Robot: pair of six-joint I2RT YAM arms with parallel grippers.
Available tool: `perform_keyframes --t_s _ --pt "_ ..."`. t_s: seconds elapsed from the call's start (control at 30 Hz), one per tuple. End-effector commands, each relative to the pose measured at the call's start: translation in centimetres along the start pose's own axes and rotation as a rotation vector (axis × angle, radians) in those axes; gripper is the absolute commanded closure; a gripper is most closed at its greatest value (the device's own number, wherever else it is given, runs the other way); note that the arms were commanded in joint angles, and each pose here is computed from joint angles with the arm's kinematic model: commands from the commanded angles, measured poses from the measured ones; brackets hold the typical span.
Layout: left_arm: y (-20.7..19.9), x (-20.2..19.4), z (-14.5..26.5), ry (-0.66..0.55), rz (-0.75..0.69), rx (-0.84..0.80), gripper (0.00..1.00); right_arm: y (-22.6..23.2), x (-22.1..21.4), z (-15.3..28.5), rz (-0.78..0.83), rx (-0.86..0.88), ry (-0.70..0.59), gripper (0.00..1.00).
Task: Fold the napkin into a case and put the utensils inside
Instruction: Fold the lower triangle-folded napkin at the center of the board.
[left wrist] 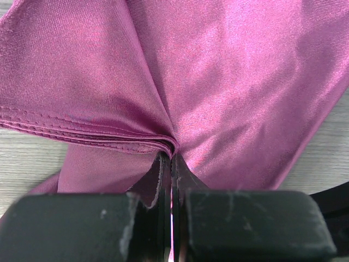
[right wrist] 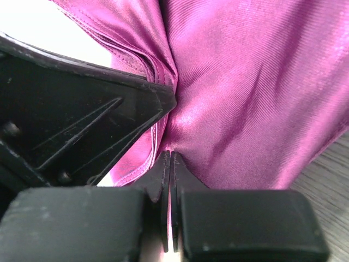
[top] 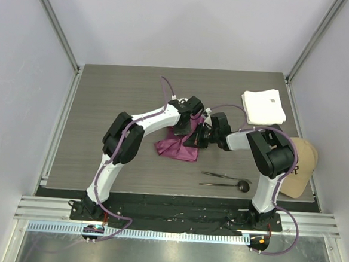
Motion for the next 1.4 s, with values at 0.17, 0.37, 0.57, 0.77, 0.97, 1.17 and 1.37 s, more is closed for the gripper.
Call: perform_keyframes --t_s 0.17,0.37,0.57,0.77,0.97,1.17,1.37 --pt "0.0 -0.4 -0.4 -0.003 -0.004 0.002 1.00 3.8 0.1 2.3 0.051 0.100 -0.035 0.96" --pt "0.3 -0.7 -0.6 0.005 -0.014 0.009 1.00 5.3 -1.0 1.2 0.073 0.144 0.021 0.98" --pt "0.1 -0.3 -0.1 -0.008 -0.018 0.001 1.00 5.6 -1.5 0.0 0.052 0.197 0.034 0.99" --pt "-0.2 -0.2 0.5 -0.008 0.000 -0.031 1.00 6.0 -2.1 -0.1 -0.006 0.265 0.004 0.99" --pt "0.0 -0.2 0.6 -0.012 0.010 -0.035 1.00 4.9 -2.6 -1.0 -0.015 0.252 0.008 0.99" --pt "0.3 -0.2 0.7 -0.014 0.013 -0.044 1.00 2.3 -3.4 -1.6 -0.036 0.161 0.005 0.99" --pt "0.0 0.3 1.3 -0.030 0.017 -0.097 1.00 -0.9 -4.6 -1.7 -0.059 0.044 0.005 0.99"
Point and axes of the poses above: each gripper's point midway between its finger pads, its own z axis back along the fingers, its own y axis along the line the jaws close on, x = y × z, the point moved 3 cm from there along z, back along the fingers, and after that the axes turned 7 degrees about -z, right-handed, at the moved point
